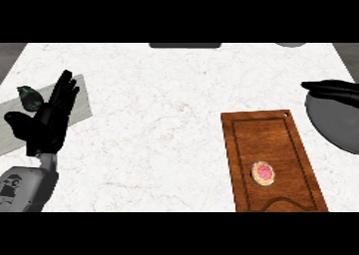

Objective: Pick the cupcake from the cutting board and place it in the pan

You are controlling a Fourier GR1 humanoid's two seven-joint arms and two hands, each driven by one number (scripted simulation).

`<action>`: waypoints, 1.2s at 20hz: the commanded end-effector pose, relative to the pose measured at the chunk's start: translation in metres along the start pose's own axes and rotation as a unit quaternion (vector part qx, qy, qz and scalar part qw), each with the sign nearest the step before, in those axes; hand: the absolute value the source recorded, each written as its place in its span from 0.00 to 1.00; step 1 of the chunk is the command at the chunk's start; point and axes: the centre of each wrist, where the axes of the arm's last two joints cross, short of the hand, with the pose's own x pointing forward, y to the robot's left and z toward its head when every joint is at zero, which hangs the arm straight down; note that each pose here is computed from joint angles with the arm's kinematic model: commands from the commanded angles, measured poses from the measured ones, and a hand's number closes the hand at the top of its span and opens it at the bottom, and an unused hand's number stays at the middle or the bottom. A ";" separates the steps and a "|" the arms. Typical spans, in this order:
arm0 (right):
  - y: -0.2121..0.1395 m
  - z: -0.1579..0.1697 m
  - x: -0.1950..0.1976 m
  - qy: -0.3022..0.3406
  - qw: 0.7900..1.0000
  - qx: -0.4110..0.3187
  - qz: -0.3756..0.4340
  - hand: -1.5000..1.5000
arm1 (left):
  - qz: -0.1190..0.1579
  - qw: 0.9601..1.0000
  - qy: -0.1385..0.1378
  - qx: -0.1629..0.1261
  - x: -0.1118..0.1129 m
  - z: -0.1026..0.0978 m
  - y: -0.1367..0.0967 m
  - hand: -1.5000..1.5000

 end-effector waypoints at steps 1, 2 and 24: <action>0.018 -0.018 0.007 -0.017 0.999 0.036 -0.019 0.00 | 0.002 1.000 -0.001 -0.002 0.005 0.000 0.020 0.50; 0.019 -0.003 0.013 -0.021 0.999 0.029 -0.012 0.00 | 0.003 1.000 -0.003 -0.001 0.008 0.003 -0.005 0.50; 0.095 -0.040 -0.012 0.099 0.991 0.090 0.024 0.00 | 0.001 1.000 0.004 -0.006 -0.019 0.008 0.015 0.50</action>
